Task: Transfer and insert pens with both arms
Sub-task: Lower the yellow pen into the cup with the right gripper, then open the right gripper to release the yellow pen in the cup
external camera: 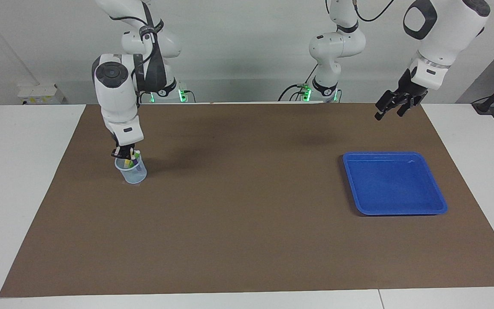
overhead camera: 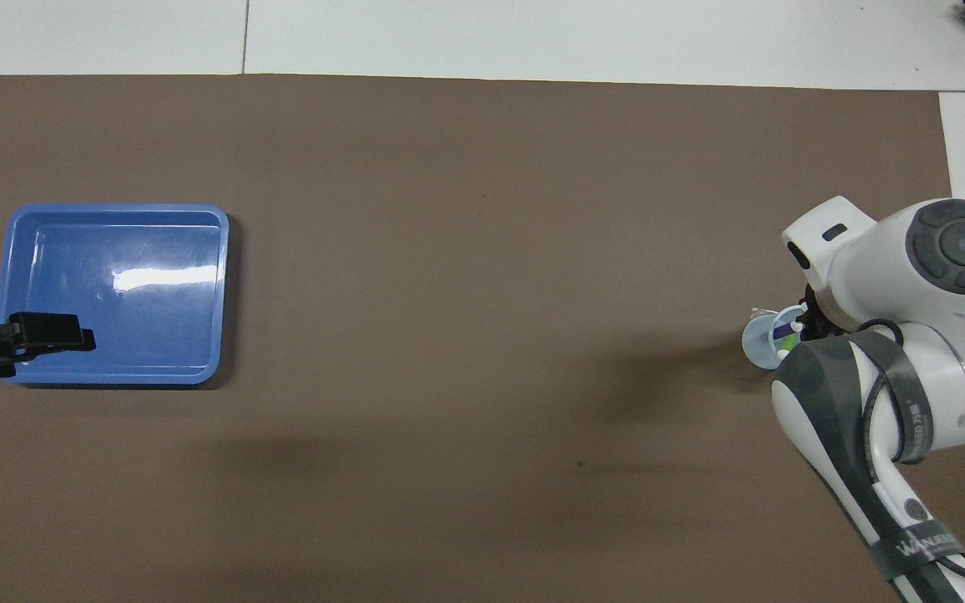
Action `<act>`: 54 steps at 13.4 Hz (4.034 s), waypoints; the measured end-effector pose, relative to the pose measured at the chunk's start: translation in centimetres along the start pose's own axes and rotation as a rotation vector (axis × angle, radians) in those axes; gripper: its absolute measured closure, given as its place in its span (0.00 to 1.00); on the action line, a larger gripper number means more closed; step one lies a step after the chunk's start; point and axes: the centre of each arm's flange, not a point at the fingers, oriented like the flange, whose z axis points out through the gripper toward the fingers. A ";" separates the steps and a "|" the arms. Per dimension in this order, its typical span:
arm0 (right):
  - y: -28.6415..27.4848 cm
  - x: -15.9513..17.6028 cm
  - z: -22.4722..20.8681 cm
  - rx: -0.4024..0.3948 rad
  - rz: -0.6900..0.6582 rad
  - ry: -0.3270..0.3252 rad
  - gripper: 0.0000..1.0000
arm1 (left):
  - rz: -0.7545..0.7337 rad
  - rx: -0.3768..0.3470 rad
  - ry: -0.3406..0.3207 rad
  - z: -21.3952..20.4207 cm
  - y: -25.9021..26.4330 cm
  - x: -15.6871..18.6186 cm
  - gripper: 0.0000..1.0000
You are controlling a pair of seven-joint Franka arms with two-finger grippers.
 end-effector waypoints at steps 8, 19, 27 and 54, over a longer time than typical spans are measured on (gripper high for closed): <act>-0.1 0.4 -0.2 0.006 0.072 0.047 0.04 | 0.047 0.071 0.044 -4.4 1.7 4.1 0.00; -1.3 3.7 -11.4 0.080 0.536 0.184 0.00 | 0.096 0.086 0.048 -1.0 4.2 5.8 0.00; 2.0 6.1 -13.7 0.156 0.801 0.156 0.00 | 0.086 0.085 0.062 -4.9 4.1 6.6 0.00; 2.0 5.3 -15.0 0.139 0.867 0.174 0.00 | 0.215 0.098 0.009 -4.1 4.0 4.7 0.00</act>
